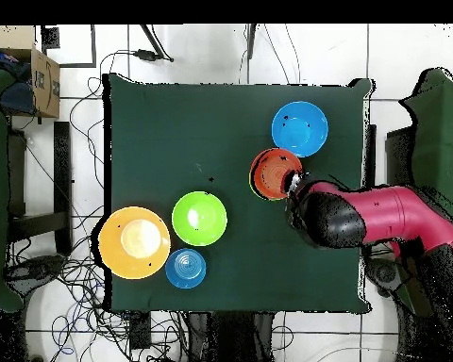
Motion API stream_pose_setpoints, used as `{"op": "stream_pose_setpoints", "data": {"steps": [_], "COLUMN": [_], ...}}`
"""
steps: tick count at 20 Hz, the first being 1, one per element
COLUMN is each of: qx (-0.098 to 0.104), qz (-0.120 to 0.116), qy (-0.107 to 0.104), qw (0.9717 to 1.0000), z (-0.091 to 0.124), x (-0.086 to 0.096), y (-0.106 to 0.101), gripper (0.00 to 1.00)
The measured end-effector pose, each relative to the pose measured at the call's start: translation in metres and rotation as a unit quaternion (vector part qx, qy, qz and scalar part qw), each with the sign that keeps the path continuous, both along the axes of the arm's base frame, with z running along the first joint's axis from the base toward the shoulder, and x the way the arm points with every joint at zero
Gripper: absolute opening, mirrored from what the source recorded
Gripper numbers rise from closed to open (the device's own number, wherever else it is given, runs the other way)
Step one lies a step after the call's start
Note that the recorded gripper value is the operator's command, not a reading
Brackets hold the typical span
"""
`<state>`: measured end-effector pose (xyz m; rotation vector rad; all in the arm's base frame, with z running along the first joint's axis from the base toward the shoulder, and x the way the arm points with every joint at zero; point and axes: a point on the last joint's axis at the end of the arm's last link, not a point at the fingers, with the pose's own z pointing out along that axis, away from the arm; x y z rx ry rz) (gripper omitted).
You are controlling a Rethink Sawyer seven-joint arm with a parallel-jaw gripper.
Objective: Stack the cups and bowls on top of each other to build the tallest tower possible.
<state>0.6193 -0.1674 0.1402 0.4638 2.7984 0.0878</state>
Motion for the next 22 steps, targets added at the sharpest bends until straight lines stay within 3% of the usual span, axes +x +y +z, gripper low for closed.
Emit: {"op": "stream_pose_setpoints", "data": {"steps": [10, 22], "qx": [-0.002, 0.006], "qz": [0.002, 0.015], "qy": [0.001, 0.011], "qw": [1.0000, 0.9998], "z": [0.002, -0.007], "x": [-0.002, -0.019], "y": [0.001, 0.015], "gripper": [0.00, 0.00]}}
